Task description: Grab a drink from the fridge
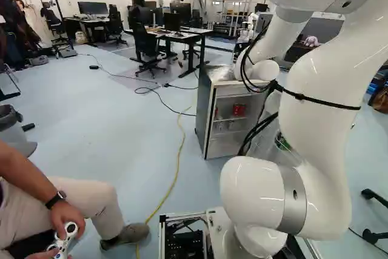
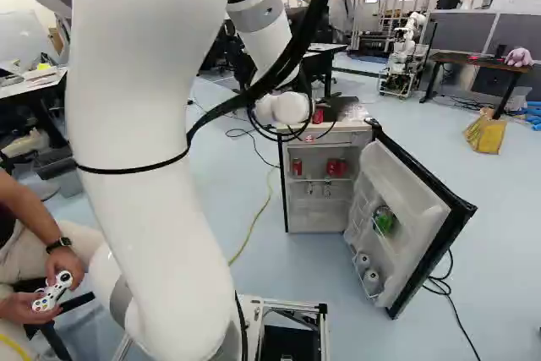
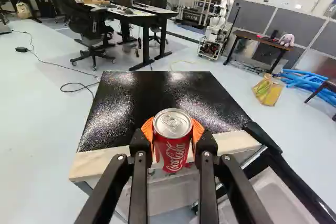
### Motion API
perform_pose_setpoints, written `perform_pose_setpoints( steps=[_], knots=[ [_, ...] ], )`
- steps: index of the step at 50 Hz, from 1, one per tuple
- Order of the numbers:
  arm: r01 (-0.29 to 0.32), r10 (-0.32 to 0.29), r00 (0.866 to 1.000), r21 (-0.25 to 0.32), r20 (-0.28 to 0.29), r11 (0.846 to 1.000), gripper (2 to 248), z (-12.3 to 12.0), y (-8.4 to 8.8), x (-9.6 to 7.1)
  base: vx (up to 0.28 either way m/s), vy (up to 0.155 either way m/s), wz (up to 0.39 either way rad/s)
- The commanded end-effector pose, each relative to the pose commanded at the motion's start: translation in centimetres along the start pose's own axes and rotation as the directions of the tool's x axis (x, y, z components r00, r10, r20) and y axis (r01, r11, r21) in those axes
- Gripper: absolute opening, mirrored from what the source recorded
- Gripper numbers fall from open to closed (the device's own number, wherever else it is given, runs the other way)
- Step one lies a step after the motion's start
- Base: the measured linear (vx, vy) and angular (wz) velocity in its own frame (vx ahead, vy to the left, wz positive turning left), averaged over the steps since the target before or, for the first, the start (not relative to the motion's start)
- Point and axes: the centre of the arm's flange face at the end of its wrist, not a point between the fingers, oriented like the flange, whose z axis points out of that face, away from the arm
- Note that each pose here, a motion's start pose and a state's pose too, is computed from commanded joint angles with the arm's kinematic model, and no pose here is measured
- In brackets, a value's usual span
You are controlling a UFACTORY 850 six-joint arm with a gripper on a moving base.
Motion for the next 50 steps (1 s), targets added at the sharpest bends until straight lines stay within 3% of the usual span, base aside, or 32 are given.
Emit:
perform_pose_setpoints(
  steps=[50],
  knots=[
    [-0.024, 0.024, 1.000, -0.008, -0.006, 1.000, 92, 4.7, -0.2, 1.1, 0.000, 0.000, 0.000]
  ],
)
